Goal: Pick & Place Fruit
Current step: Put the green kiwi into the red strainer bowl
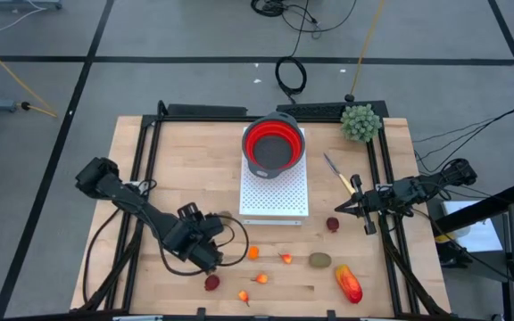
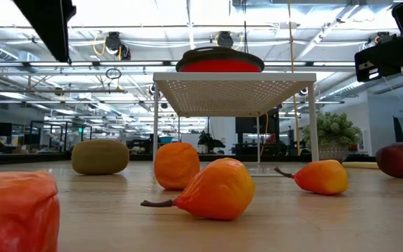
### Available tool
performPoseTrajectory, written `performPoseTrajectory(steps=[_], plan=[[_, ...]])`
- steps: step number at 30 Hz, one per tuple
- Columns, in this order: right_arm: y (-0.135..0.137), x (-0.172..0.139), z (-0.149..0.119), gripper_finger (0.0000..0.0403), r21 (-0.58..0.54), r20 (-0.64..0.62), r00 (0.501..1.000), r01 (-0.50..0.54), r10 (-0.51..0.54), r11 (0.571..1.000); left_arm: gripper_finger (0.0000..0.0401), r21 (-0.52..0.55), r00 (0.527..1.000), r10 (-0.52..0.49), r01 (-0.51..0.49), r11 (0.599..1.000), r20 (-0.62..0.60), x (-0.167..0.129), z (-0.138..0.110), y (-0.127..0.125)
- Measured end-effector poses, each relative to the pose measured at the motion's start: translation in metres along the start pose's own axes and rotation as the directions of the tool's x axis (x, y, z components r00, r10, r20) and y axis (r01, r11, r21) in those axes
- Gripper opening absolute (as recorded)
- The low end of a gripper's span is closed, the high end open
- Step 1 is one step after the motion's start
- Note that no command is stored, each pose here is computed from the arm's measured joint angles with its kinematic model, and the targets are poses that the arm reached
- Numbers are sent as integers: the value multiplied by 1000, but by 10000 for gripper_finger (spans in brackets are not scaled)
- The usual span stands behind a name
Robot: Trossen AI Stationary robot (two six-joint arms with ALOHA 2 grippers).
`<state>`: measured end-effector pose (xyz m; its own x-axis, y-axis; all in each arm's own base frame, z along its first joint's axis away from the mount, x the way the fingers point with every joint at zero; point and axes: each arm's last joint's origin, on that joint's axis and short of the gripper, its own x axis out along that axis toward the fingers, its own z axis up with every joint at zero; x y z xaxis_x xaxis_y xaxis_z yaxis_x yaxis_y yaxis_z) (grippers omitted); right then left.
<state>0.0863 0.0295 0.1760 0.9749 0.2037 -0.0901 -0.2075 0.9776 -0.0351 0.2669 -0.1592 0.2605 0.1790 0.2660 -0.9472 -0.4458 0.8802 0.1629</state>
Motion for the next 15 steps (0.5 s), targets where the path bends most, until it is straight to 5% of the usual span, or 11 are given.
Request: performPoseTrajectory(steps=[15], plan=[[0,0,0,0,0,-1,1000,0,0,1000,273,25,997,-7,9,1000,-76,40,2,29]])
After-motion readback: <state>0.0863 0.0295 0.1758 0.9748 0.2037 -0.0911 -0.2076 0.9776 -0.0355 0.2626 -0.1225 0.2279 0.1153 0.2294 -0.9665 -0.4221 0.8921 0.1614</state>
